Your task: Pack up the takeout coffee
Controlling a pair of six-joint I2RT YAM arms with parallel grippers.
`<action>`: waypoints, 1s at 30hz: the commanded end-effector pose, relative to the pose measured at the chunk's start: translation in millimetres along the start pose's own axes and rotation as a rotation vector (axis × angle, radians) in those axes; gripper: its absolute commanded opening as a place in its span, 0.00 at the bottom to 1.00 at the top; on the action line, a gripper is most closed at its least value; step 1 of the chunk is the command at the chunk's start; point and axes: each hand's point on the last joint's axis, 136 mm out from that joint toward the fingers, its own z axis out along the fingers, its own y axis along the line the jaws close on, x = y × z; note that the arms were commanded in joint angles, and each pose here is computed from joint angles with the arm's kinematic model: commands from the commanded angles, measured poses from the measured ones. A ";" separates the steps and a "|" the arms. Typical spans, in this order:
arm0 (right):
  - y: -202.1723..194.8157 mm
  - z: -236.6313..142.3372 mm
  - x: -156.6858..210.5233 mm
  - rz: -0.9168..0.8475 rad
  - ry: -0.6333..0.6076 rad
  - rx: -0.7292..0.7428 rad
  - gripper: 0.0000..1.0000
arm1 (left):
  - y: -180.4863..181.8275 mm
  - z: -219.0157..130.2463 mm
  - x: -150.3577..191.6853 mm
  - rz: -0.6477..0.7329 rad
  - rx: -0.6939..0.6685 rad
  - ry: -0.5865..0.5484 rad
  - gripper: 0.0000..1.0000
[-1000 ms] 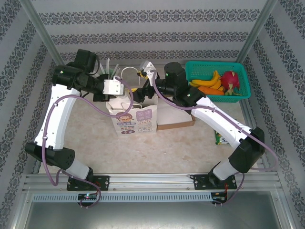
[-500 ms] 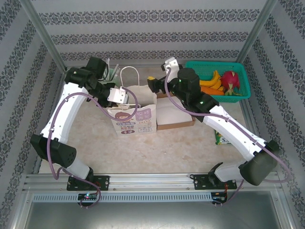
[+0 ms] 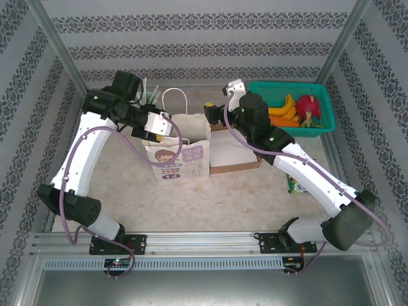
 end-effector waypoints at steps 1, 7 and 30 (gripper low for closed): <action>-16.8 -10.3 -2.8 0.024 -0.027 0.058 0.98 | 22.7 -34.1 -18.1 0.015 -0.162 -0.058 0.55; -52.1 -18.1 10.4 0.064 -0.023 0.189 0.98 | 57.1 -68.8 -21.9 -0.104 -0.441 -0.127 0.74; -221.6 -45.4 231.4 0.217 0.254 0.616 0.98 | -50.4 -107.9 210.6 -1.349 -1.655 0.371 1.00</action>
